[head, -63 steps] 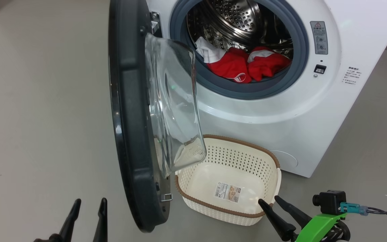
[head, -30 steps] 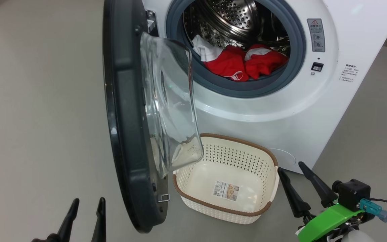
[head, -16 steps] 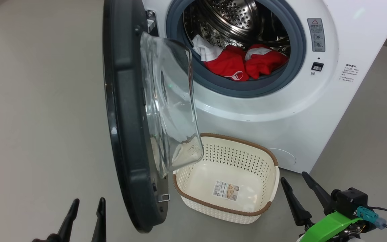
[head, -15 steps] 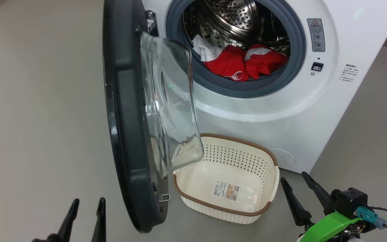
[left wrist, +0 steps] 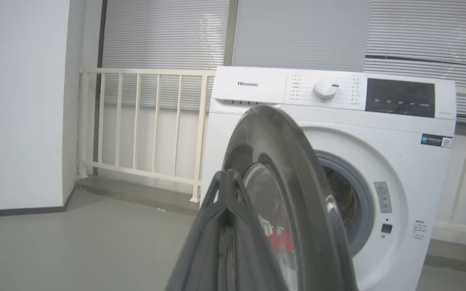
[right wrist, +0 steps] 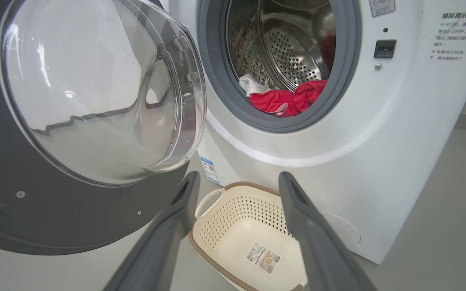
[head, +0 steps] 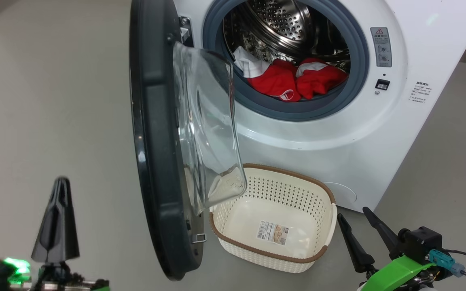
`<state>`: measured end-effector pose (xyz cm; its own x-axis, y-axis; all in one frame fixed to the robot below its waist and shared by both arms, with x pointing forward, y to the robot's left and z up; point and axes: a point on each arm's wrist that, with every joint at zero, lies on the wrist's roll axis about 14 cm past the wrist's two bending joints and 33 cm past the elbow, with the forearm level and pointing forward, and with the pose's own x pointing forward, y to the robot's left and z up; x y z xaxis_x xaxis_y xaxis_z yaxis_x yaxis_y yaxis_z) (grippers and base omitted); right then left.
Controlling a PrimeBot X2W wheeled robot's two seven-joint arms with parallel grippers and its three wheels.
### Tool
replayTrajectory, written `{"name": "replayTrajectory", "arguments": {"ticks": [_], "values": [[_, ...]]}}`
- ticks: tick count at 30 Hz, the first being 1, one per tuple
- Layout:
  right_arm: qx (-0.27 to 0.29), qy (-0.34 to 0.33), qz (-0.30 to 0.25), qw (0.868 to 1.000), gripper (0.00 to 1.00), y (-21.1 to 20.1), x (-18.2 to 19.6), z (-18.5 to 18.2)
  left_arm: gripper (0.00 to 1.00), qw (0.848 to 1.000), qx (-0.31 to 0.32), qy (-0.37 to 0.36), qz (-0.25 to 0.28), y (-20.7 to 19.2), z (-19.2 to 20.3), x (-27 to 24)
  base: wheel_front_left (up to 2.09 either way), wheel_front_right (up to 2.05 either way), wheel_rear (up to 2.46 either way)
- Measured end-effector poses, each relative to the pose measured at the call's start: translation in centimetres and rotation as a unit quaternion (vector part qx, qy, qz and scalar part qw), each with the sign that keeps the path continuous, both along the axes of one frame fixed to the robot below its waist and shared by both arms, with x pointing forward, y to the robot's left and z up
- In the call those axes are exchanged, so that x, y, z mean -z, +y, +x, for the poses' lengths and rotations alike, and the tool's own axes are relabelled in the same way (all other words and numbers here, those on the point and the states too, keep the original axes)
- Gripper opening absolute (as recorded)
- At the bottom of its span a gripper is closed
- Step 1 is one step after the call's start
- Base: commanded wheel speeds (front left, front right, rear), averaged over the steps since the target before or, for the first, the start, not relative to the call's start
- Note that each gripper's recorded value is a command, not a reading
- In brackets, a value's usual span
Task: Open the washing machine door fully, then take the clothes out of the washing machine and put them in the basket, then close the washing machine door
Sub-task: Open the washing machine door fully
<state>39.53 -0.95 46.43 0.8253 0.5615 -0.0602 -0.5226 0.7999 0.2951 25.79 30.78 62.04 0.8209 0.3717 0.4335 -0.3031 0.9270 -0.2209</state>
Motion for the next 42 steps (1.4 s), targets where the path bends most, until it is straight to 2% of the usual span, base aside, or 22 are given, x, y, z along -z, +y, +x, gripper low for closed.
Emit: {"name": "replayTrajectory", "arguments": {"ticks": [3, 5, 7, 8, 9, 12, 17, 23, 28, 42], "values": [[0.0, -0.001, 0.001, 1.0, 1.0, 0.0, -0.1, 0.0, 0.0, 0.997, 0.039, -0.063, 0.023, -2.6, 0.0, -4.1, 0.0, 0.0, 0.0], [0.0, -0.001, 0.001, 1.0, 1.0, 0.0, -0.1, 0.0, 0.0, 0.995, 0.057, -0.075, 0.026, -3.8, 0.1, -4.8, 0.0, 0.0, 0.0], [0.001, -0.002, 0.001, 1.0, 1.0, -0.1, -0.1, 0.0, 0.0, 0.99, 0.101, -0.09, 0.029, -6.6, 0.6, -5.6, 0.0, 0.0, 0.0], [0.003, -0.002, 0.001, 1.0, 1.0, -0.2, -0.2, 0.0, 0.0, 0.985, 0.149, -0.083, 0.031, -9.8, 1.2, -5.3, 0.0, 0.0, 0.0], [0.003, -0.002, 0.001, 1.0, 1.0, -0.2, -0.2, 0.0, 0.0, 0.985, 0.149, -0.083, 0.031, -9.8, 1.2, -5.3, 0.0, 0.0, 0.0], [0.006, -0.003, 0.002, 1.0, 1.0, -0.4, -0.2, 0.1, 0.0, 0.978, 0.201, -0.059, 0.015, -13.1, 1.7, -3.6, 0.0, 0.0, 0.0], [0.012, -0.007, 0.004, 1.0, 1.0, -0.7, -0.5, 0.1, 0.0, 0.966, 0.255, 0.027, -0.032, -16.3, 2.8, 1.9, 0.0, 0.0, 0.0], [0.018, -0.009, 0.006, 1.0, 1.0, -1.0, -0.6, 0.3, 0.0, 0.96, 0.254, 0.099, -0.072, -16.1, 3.5, 6.9, 0.0, 0.0, 0.0], [0.02, -0.007, 0.009, 1.0, 1.0, -1.0, -0.6, 0.4, 0.0, 0.959, 0.232, 0.132, -0.095, -14.6, 4.2, 9.2, 0.0, 0.0, 0.0], [0.019, -0.007, 0.013, 1.0, 1.0, -0.8, -0.7, 0.4, 0.0, 0.961, 0.183, 0.161, -0.128, -11.8, 4.7, 11.6, 0.0, 0.0, 0.0]]}}
